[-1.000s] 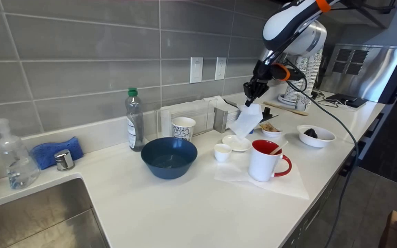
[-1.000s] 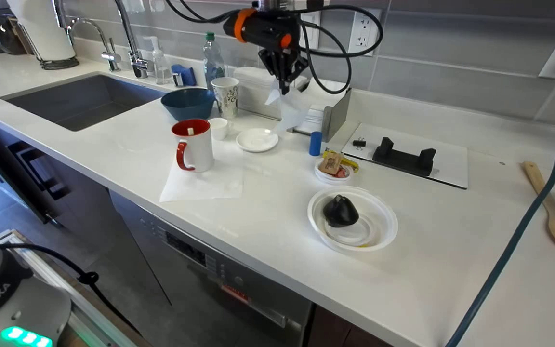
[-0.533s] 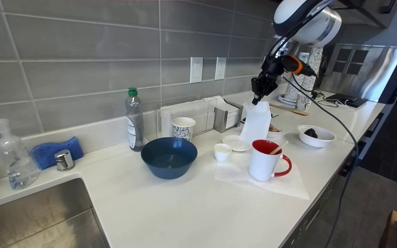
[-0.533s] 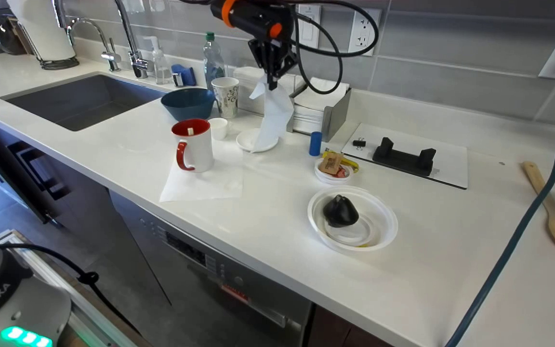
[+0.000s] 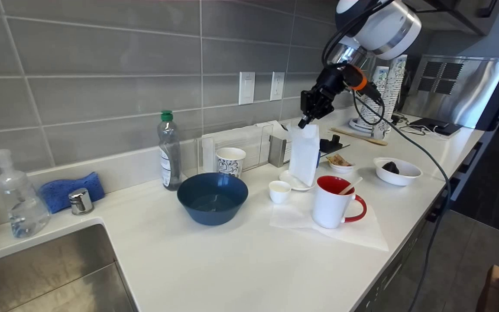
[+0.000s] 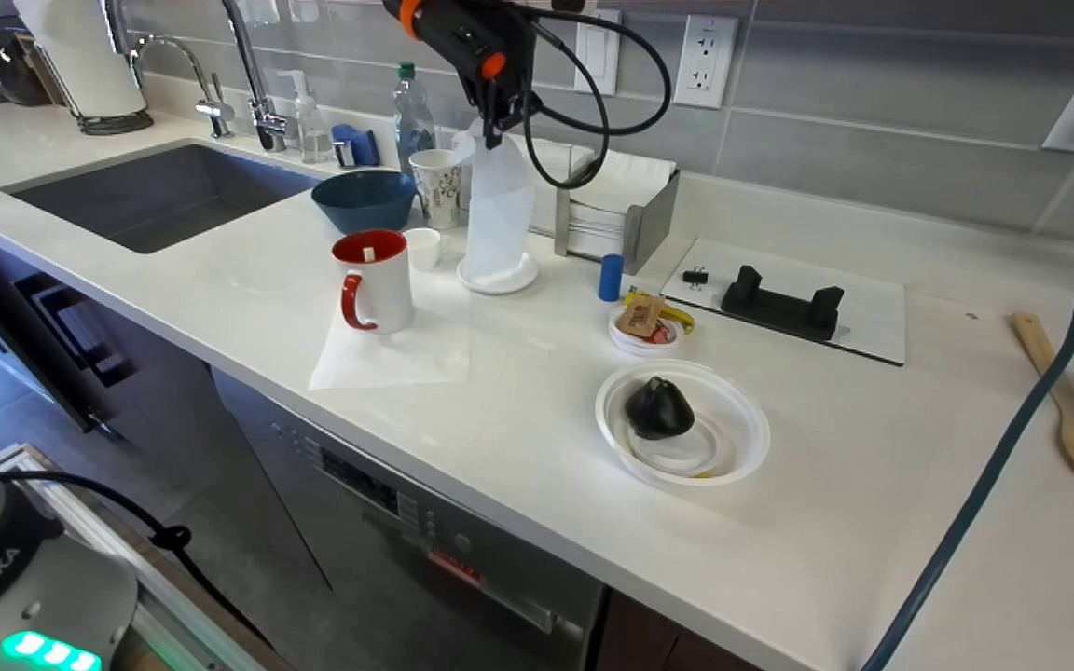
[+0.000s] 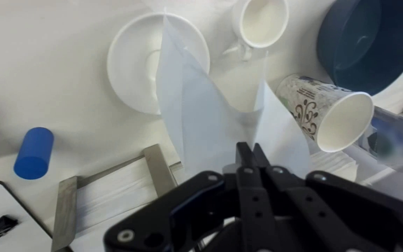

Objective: Pick up one napkin from the napkin holder and put it on the empty white plate

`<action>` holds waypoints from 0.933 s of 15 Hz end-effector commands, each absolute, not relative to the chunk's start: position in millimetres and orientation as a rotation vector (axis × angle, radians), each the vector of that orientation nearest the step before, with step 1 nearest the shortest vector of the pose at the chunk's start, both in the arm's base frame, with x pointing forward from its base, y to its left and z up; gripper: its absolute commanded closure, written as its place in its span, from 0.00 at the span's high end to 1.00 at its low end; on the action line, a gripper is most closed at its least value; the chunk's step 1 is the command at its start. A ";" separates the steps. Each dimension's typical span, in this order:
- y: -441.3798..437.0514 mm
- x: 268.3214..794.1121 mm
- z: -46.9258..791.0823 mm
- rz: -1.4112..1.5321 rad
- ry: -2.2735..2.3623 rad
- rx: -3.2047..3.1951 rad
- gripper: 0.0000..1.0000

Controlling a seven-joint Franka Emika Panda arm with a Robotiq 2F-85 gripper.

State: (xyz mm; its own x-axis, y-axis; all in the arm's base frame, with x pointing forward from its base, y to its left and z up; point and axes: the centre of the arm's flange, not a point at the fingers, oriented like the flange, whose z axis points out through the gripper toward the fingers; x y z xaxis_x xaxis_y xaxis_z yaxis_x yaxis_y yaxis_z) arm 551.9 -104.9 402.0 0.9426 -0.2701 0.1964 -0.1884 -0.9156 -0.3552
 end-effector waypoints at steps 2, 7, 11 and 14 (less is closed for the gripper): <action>-98.0 552.4 401.9 -0.450 0.321 -2.656 0.00; -111.1 559.7 370.5 -0.334 0.411 -2.694 0.00; -125.4 567.9 329.2 -0.282 0.458 -2.744 0.00; -131.2 575.4 299.1 -0.275 0.477 -2.784 0.00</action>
State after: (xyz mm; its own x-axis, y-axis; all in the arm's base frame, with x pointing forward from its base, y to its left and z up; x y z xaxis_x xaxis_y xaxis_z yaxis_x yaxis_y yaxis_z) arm 560.6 -126.2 321.3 0.9281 -0.3464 0.1366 -0.2769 -0.8872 -0.3690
